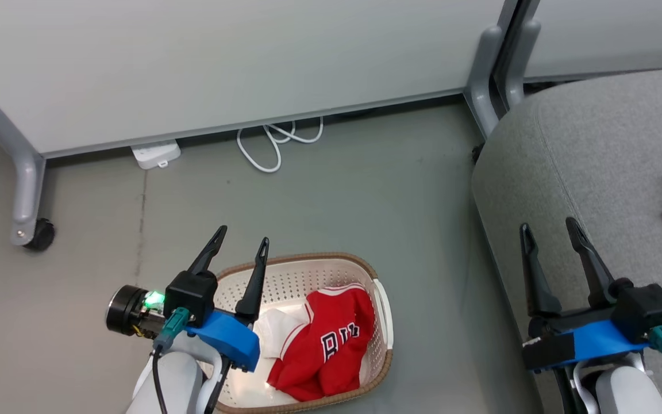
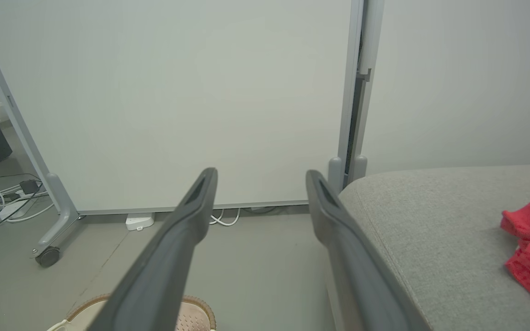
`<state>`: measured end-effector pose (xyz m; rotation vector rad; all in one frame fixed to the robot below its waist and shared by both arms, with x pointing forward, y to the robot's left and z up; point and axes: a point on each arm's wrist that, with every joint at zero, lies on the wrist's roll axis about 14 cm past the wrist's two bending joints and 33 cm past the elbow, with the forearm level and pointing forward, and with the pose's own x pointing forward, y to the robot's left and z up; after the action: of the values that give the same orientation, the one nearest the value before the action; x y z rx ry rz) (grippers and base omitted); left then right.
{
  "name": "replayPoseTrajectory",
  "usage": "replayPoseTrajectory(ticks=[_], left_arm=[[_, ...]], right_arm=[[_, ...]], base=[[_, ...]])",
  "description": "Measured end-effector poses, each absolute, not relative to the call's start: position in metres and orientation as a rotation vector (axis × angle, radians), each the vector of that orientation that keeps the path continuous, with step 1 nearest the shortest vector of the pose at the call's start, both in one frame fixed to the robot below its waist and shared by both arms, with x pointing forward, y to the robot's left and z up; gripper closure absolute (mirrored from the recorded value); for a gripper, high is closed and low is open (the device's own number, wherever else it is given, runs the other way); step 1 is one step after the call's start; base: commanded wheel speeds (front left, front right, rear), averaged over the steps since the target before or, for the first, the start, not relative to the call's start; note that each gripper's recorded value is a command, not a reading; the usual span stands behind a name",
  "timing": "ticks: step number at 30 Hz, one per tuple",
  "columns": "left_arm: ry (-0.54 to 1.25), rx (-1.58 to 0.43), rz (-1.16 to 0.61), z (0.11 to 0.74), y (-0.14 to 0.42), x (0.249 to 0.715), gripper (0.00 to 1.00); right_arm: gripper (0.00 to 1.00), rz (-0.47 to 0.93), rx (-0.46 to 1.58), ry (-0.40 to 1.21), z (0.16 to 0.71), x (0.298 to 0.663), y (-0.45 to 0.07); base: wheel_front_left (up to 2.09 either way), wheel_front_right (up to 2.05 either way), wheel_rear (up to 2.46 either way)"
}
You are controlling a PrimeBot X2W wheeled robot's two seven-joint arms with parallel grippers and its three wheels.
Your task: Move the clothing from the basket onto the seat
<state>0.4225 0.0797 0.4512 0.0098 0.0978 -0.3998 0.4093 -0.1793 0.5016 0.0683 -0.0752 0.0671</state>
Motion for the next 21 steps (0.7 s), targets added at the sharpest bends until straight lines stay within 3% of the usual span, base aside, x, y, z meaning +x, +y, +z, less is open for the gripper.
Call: replayPoseTrajectory(ticks=[21], left_arm=[[0.554,0.162,-0.762,0.268,0.025,0.457,0.0]], right_arm=[[0.0,0.044,0.025,-0.002,0.45,0.487,-0.197]], base=[[0.0,0.0,0.0]])
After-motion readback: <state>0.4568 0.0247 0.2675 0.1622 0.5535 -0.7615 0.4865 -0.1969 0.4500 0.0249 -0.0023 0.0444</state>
